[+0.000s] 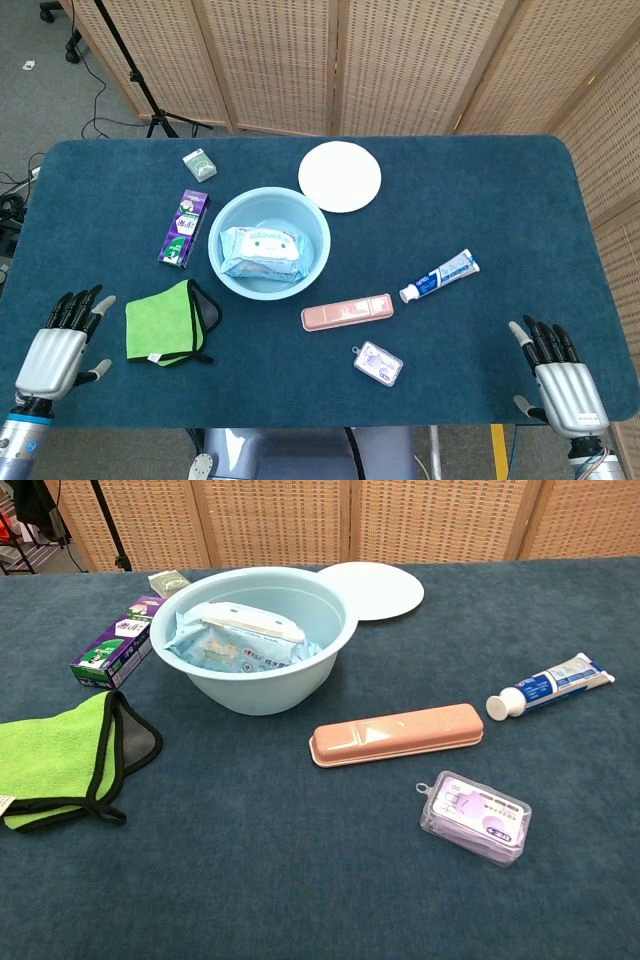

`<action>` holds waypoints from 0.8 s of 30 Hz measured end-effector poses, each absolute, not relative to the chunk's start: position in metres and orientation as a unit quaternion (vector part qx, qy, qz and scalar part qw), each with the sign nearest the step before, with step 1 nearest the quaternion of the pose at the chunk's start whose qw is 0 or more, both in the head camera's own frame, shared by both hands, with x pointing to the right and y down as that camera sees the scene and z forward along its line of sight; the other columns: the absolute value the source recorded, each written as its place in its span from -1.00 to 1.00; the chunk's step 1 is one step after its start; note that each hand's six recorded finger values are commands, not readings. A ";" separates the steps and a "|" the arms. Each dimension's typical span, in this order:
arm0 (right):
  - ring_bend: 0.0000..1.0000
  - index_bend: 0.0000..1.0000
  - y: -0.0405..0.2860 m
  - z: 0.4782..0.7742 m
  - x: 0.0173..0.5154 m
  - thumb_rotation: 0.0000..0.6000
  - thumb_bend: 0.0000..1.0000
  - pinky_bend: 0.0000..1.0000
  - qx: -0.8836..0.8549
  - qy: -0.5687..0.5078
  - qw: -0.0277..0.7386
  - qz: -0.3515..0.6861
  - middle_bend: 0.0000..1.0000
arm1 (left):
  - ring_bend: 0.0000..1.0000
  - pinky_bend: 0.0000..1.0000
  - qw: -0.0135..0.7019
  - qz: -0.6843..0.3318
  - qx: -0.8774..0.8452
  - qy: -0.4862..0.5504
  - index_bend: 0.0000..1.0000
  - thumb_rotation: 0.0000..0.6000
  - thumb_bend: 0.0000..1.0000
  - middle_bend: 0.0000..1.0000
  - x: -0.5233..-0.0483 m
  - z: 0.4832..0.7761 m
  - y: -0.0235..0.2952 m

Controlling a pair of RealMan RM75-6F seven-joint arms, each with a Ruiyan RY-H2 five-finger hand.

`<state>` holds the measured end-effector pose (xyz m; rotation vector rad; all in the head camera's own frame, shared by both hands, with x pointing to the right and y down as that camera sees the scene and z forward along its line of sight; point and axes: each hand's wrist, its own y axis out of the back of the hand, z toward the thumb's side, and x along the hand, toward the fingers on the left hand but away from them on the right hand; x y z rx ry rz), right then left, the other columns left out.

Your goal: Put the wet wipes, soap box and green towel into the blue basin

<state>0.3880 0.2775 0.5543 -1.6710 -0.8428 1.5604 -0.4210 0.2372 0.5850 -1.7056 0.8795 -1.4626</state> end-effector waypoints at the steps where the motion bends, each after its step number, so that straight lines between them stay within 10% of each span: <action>1: -1.00 -1.00 0.279 0.556 0.386 1.00 -0.69 -1.00 -0.644 -0.319 0.343 0.605 -1.00 | -1.00 -1.00 0.354 -0.568 -0.660 0.341 -1.00 1.00 -0.65 -1.00 -0.422 0.586 0.237; 24: -1.00 -1.00 0.279 0.580 0.284 1.00 -0.69 -1.00 -0.670 -0.251 0.339 0.611 -1.00 | -1.00 -1.00 0.341 -0.552 -0.680 0.342 -1.00 1.00 -0.64 -1.00 -0.419 0.588 0.239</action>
